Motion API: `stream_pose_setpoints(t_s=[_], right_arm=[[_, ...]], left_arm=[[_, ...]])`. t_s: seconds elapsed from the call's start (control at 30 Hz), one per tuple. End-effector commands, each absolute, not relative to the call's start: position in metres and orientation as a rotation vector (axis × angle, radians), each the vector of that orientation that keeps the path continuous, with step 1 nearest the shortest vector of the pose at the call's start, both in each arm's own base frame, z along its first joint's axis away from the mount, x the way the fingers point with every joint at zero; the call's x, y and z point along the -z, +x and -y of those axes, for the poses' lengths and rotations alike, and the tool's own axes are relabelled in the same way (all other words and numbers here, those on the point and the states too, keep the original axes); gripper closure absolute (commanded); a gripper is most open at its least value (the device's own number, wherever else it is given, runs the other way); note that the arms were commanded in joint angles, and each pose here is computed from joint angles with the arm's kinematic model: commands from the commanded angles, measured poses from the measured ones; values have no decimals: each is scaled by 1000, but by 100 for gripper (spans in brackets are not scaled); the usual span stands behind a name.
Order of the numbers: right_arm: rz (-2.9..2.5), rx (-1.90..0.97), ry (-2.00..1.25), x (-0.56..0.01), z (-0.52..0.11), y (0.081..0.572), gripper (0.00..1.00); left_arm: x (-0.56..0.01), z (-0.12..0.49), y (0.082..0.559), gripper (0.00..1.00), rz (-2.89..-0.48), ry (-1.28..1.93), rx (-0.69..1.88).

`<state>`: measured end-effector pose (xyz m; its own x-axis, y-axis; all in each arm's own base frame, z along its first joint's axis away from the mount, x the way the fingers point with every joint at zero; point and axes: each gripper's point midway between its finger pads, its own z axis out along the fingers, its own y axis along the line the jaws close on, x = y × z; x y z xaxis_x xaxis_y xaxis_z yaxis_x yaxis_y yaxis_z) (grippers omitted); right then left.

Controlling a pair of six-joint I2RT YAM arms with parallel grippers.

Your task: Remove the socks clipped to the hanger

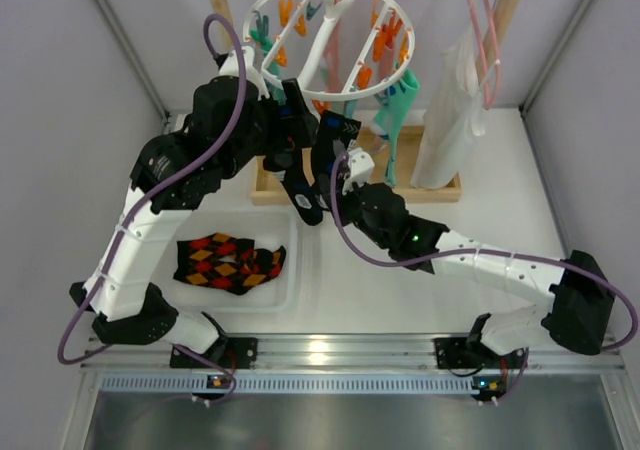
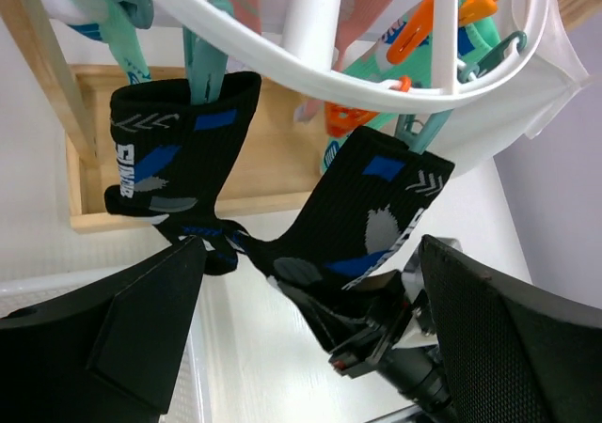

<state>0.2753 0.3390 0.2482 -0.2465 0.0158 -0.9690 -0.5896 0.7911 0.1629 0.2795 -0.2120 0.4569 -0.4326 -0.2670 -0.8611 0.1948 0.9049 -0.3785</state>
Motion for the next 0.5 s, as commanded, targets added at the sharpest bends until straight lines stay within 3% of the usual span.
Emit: stream_pose_setpoints(t_s=[0.0, 0.07, 0.47], right_arm=[[-1747, -504, -425, -271, -349, 278, 100], [-1819, -407, -481, -252, -352, 278, 100], [-1743, -333, -741, -273, -456, 257, 100]], left_arm=[[-473, 215, 283, 1, -1913, -35, 514], [-478, 213, 283, 1, -1898, -34, 518], [-487, 176, 281, 1, -1861, 42, 303]])
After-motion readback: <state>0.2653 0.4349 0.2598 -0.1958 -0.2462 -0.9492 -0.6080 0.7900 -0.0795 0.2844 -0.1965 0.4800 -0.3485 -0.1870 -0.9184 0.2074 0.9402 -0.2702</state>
